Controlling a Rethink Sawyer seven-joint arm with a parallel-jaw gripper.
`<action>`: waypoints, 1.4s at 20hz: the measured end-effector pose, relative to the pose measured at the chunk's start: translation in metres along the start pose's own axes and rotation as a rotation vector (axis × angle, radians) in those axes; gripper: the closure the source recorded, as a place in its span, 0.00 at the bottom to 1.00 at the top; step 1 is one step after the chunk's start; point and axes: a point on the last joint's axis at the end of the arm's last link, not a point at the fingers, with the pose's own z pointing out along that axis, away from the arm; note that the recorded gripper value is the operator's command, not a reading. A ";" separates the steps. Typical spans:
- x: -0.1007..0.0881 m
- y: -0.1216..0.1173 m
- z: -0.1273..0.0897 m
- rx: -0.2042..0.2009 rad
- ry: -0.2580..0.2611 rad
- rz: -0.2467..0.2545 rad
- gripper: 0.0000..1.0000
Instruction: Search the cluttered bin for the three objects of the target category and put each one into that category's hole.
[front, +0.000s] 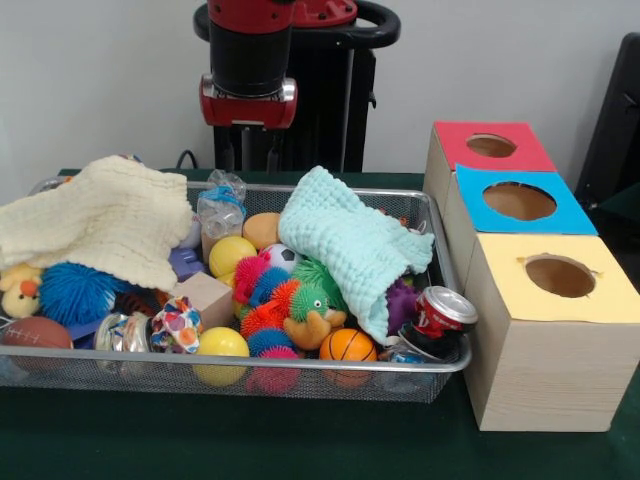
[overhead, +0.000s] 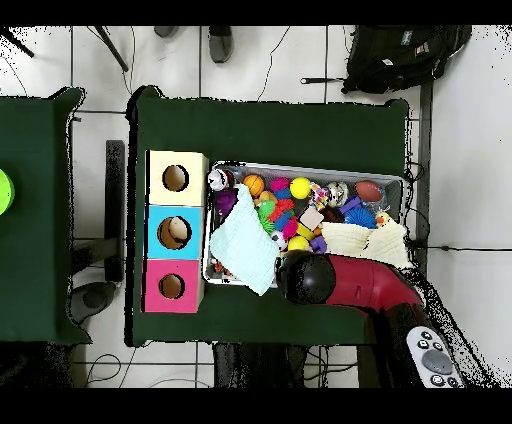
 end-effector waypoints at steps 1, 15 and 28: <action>-0.001 0.000 0.001 0.004 -0.011 -0.005 0.00; 0.004 -0.007 0.014 0.010 -0.027 -0.015 0.00; 0.036 -0.066 0.038 0.014 0.003 0.036 0.00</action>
